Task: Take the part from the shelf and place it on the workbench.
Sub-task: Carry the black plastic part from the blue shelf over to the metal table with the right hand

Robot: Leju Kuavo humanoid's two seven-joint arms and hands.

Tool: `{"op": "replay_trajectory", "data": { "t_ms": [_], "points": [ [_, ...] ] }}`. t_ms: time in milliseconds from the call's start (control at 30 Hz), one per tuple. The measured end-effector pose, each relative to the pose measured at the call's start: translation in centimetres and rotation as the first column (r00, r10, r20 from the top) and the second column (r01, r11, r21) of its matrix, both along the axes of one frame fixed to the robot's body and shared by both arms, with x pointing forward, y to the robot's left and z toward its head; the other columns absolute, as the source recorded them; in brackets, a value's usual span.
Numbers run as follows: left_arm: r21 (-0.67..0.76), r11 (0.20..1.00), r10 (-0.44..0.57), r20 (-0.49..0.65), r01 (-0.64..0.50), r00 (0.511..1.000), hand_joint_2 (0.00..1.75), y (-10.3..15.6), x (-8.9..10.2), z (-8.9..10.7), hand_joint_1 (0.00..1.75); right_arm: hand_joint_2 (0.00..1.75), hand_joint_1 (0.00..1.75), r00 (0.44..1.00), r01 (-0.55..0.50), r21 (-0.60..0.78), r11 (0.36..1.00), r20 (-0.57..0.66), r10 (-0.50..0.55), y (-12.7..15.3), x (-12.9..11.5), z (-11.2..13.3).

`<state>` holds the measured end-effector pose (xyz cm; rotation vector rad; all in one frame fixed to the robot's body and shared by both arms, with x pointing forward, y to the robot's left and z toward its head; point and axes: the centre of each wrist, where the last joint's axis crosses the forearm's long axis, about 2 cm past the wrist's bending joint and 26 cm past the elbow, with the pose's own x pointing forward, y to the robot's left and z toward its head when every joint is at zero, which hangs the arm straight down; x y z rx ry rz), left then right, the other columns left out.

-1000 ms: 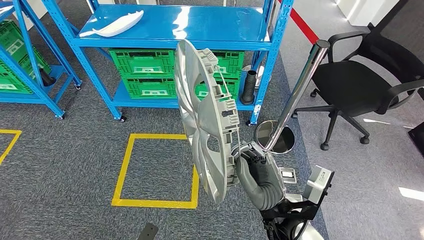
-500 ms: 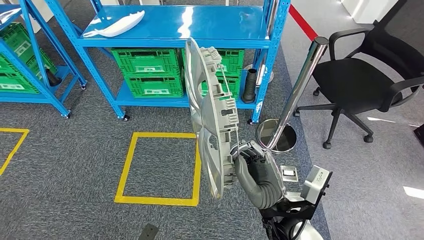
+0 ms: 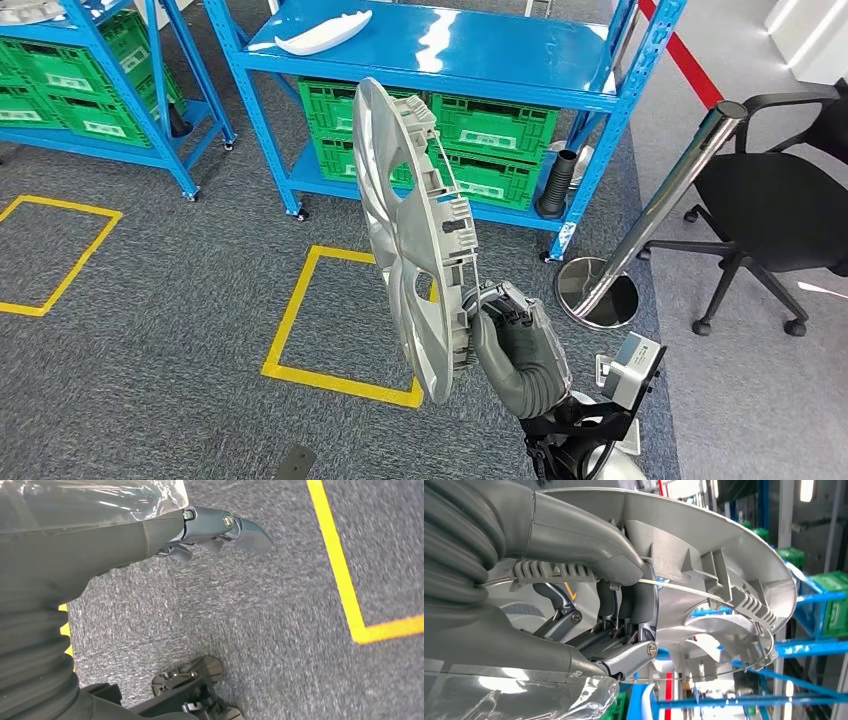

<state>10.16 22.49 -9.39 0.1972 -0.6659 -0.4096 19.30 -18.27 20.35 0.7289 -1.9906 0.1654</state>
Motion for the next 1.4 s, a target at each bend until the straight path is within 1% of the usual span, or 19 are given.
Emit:
{"op": "replay_trajectory", "data": {
  "t_ms": [167, 567, 700, 1400],
  "points": [
    [0.003, 1.0, 0.002, -0.007, -0.002, 1.0, 1.75, 0.14, -0.24, -0.07, 0.0, 1.75, 1.75, 1.0, 0.001, 0.0, 1.0, 0.001, -0.001, 0.01, 0.03, 0.02],
    [0.008, 1.0, 0.005, -0.001, -0.005, 1.0, 1.75, 0.28, 0.0, -0.03, 0.0, 1.75, 1.75, 1.0, 0.003, 0.0, 1.0, -0.002, -0.003, 0.01, 0.01, -0.01],
    [0.011, 1.0, 0.007, -0.006, -0.007, 1.0, 1.75, 0.36, -0.26, -0.1, 0.0, 1.75, 1.75, 1.0, 0.005, 0.0, 1.0, 0.0, -0.005, 0.0, 0.08, 0.04],
    [0.018, 1.0, 0.014, -0.003, -0.014, 1.0, 1.75, 0.44, -0.23, -0.1, 0.0, 1.75, 1.75, 1.0, 0.007, -0.001, 1.0, -0.007, -0.007, 0.01, 0.03, -0.14]
  ]
}}
